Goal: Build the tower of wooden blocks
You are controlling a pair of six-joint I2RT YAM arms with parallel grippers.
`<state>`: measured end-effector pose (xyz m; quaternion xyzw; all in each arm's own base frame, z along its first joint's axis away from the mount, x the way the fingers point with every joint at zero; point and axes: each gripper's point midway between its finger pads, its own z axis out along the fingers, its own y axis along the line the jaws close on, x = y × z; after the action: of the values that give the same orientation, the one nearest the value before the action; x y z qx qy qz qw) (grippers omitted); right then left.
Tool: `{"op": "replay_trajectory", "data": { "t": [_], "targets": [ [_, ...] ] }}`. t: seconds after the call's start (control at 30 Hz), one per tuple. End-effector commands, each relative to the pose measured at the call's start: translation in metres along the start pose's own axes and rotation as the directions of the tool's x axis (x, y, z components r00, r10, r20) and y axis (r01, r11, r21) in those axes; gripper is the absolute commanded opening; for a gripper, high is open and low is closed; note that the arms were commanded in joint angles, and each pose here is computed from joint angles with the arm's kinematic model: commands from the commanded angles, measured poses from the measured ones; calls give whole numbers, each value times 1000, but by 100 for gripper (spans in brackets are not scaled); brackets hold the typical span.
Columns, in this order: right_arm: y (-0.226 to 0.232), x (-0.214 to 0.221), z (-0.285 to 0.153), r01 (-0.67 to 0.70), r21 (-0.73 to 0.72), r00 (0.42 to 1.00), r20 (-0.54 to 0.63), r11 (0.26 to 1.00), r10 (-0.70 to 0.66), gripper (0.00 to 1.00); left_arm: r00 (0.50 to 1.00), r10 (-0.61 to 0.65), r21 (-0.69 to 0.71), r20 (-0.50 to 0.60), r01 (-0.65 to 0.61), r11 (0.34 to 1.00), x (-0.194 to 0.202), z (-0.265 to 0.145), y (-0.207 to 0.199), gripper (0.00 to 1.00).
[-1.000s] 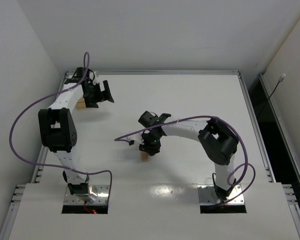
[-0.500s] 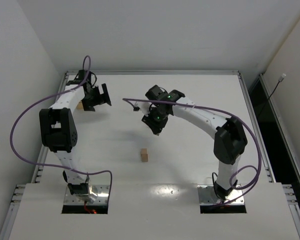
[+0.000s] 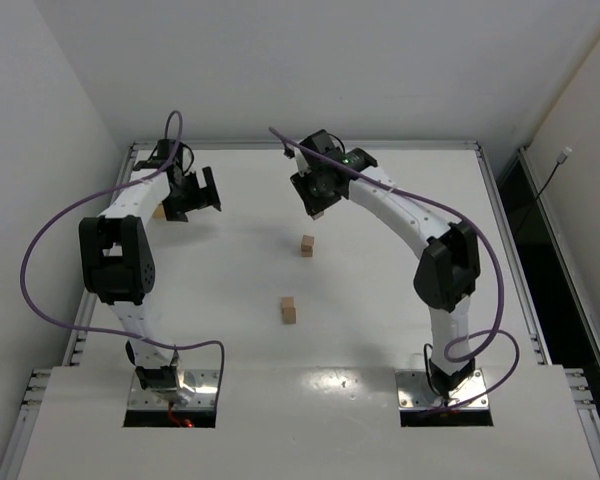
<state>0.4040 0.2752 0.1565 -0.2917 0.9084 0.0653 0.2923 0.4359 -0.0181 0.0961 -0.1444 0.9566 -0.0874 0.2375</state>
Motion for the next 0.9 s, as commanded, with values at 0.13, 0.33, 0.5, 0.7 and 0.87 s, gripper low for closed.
{"op": "replay_trajectory", "data": {
  "t": [0.13, 0.33, 0.5, 0.7, 0.87],
  "targets": [
    [4, -12, 1, -195, 114, 980, 45, 974, 191, 0, 999, 16, 1, 49, -17, 1000, -10, -11, -3, 100],
    [20, 18, 15, -299, 119, 953, -16, 947, 303, 0, 999, 16, -1, 40, -15, 1000, -8, -7, -3, 100],
    [28, 25, 19, -355, 129, 931, -41, 926, 363, 0, 999, 15, -4, 31, -14, 1000, -4, -4, -1, 100],
    [37, 32, 32, -354, 114, 929, -71, 928, 363, 0, 999, 15, -4, 31, -14, 1000, -2, -2, 0, 100],
    [40, 38, 41, -359, 114, 924, -97, 926, 370, 0, 999, 15, -4, 31, -14, 1000, -2, -2, 0, 100]
  ]
}}
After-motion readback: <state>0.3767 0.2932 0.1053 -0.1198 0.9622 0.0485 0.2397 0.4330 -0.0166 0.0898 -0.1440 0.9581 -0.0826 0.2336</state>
